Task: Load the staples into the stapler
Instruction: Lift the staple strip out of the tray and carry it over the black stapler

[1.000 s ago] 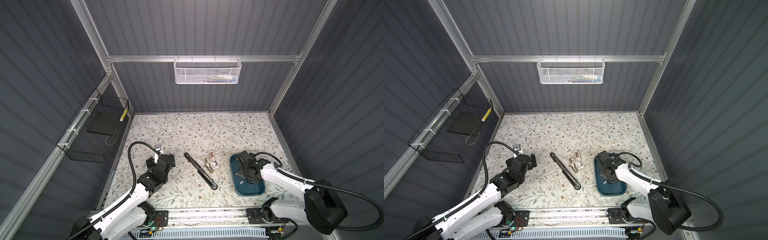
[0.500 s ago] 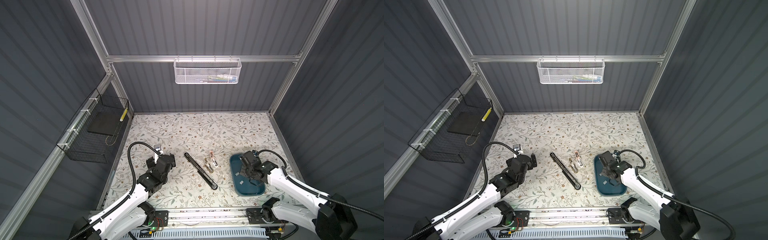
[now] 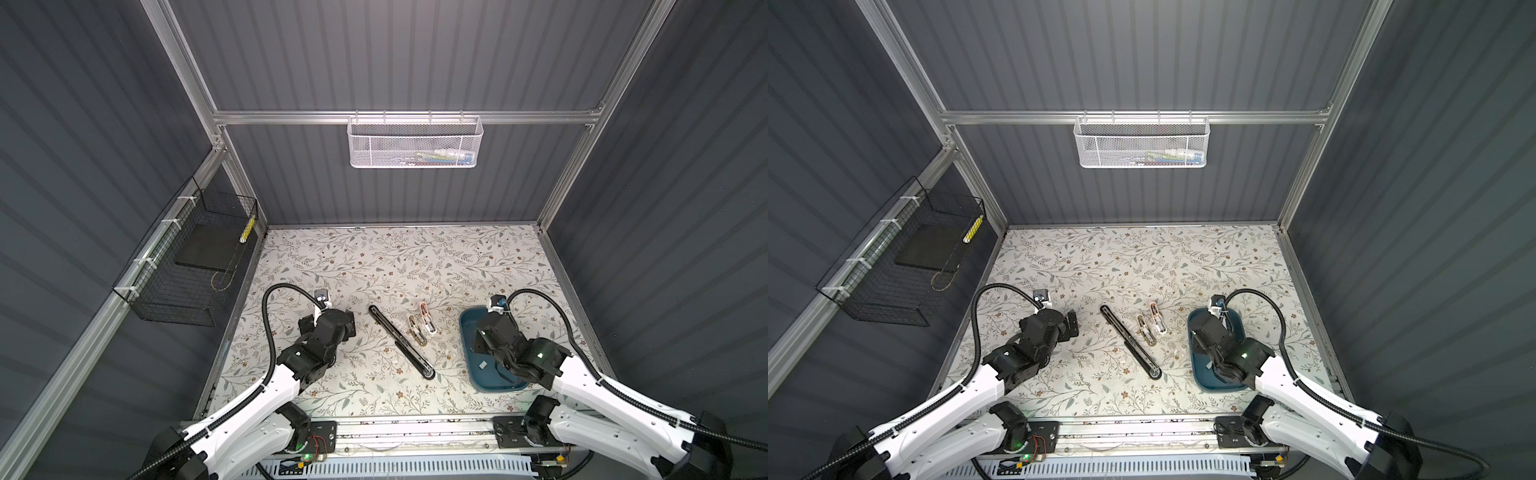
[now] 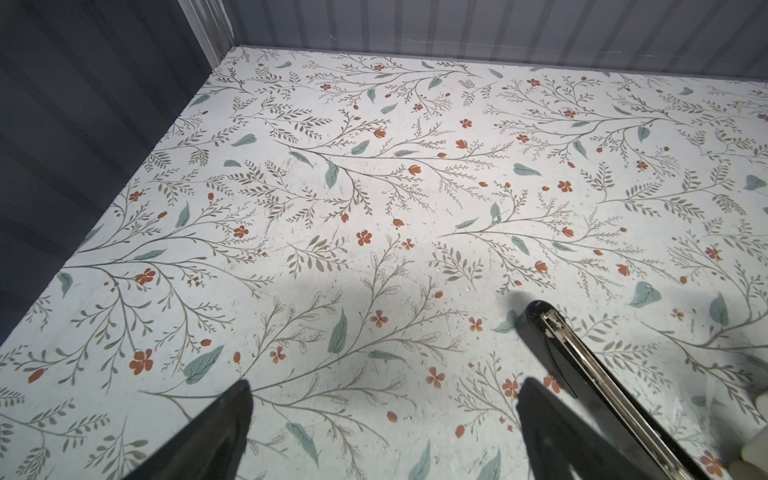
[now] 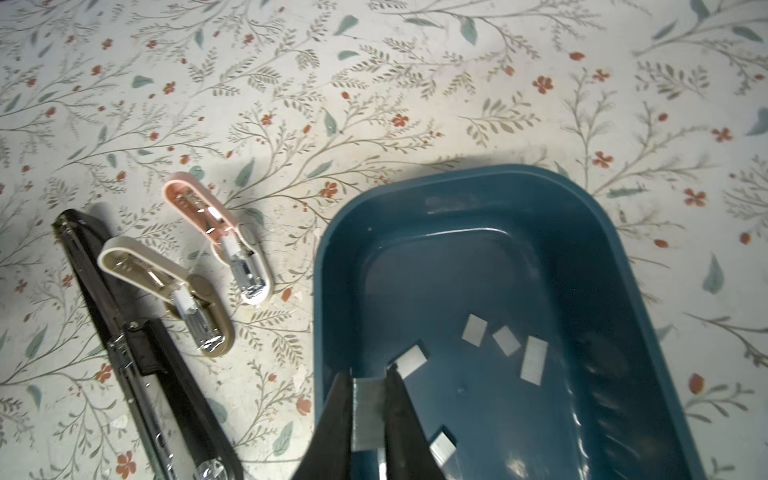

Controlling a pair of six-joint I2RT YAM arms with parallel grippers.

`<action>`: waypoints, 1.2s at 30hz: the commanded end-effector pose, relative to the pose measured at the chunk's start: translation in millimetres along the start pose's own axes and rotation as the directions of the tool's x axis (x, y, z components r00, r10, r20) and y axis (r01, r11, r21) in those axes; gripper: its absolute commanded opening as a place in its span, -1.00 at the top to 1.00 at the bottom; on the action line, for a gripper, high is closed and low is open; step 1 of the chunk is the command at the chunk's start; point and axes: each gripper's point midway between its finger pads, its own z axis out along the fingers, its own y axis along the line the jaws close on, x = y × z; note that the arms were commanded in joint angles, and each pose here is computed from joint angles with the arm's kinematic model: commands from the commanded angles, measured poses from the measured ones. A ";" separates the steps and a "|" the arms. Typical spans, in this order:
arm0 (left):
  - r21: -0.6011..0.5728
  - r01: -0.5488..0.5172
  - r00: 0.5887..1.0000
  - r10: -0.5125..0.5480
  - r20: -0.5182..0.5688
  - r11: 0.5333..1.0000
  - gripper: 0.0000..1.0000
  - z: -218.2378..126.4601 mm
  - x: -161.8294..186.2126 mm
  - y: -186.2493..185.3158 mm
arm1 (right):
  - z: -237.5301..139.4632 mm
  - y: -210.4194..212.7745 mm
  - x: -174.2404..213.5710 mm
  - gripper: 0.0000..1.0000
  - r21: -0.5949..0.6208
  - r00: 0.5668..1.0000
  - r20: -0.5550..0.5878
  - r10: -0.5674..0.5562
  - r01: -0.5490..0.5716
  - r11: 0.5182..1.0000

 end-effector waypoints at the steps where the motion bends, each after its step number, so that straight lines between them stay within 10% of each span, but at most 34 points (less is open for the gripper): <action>1: 0.051 -0.002 1.000 0.002 -0.006 0.999 -0.99 -3.2 3.0 -6.3 | -6.0 24.4 -18.6 0.73 -0.049 0.991 0.097 -0.092 0.097 0.994; 22: 0.161 0.037 0.999 -0.038 0.007 0.986 -0.99 -15.8 8.3 -13.0 | -14.3 133.7 25.7 0.78 -0.435 0.874 0.240 -0.423 0.486 0.758; 36: 0.372 0.090 0.959 0.020 -0.282 0.924 -0.99 -33.5 59.9 -49.6 | -8.4 160.5 48.3 0.81 -0.490 0.824 0.214 -0.524 0.555 0.672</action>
